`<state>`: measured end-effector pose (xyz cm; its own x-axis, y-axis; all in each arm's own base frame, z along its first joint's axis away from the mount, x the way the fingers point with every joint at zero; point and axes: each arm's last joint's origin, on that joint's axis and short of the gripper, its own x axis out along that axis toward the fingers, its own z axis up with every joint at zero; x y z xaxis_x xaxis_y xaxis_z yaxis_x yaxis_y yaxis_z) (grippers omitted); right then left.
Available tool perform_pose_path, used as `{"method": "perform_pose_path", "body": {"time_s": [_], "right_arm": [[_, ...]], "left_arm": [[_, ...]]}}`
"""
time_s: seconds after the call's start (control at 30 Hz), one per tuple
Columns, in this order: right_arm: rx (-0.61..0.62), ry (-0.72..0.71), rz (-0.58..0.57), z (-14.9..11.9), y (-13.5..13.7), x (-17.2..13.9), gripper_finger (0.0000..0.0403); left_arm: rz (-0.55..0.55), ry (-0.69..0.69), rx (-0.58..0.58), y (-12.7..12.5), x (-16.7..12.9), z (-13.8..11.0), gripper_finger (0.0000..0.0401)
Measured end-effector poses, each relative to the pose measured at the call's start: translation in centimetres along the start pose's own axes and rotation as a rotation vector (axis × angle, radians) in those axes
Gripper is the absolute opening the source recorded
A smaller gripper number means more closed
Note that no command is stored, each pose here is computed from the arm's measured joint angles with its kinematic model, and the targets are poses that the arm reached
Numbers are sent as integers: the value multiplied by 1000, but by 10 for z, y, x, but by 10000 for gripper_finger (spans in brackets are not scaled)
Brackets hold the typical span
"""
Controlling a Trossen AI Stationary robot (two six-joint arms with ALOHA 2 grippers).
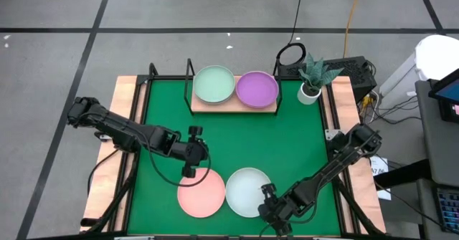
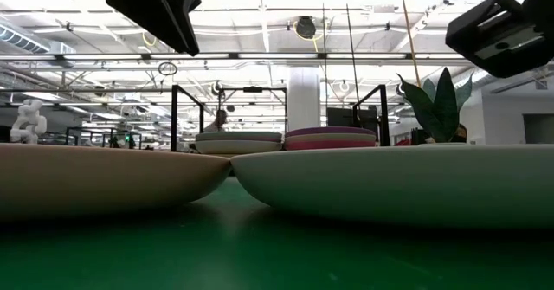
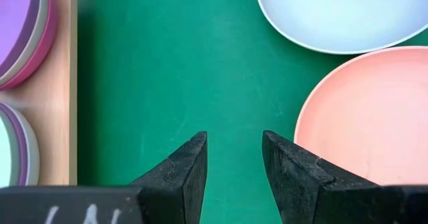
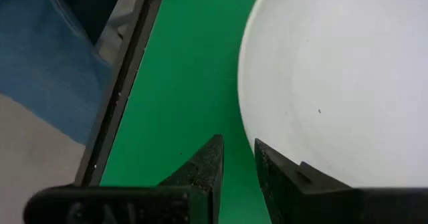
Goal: Place and stack plates onto a shelf
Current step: Stack the gray plate on top of the purple plate on the shelf
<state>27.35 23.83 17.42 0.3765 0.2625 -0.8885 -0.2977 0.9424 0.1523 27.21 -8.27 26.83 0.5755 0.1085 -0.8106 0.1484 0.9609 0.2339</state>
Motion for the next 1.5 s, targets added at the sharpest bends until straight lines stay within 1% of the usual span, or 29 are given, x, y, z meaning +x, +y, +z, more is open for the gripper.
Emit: {"method": "perform_pose_path", "body": {"time_s": [0.23,0.4,0.53,0.63,0.7,0.87,1.07,1.23,1.5], "right_arm": [[-112,7,-8,-1,-1,2,71],[-241,-2,-31,0,-1,2,71],[-306,21,-39,-10,-6,9,71],[-319,25,-49,-18,-11,15,70],[-322,22,-87,-21,-14,17,62],[-394,13,-116,-21,-15,17,12],[-424,0,-202,-20,-17,15,5],[-448,-27,-278,-9,-16,3,2],[-429,-57,-406,11,-20,-31,1]], "left_arm": [[0,0,-2,0,0,0,150],[0,0,-2,0,0,0,150],[0,0,-2,0,0,0,150],[0,0,-2,0,0,0,150],[-1,-1,-1,0,0,0,150],[-1,-2,-2,0,0,0,150],[-1,-3,0,0,0,0,150],[-1,-3,0,0,0,0,150],[-18,-6,-13,-9,-2,0,150]]}}
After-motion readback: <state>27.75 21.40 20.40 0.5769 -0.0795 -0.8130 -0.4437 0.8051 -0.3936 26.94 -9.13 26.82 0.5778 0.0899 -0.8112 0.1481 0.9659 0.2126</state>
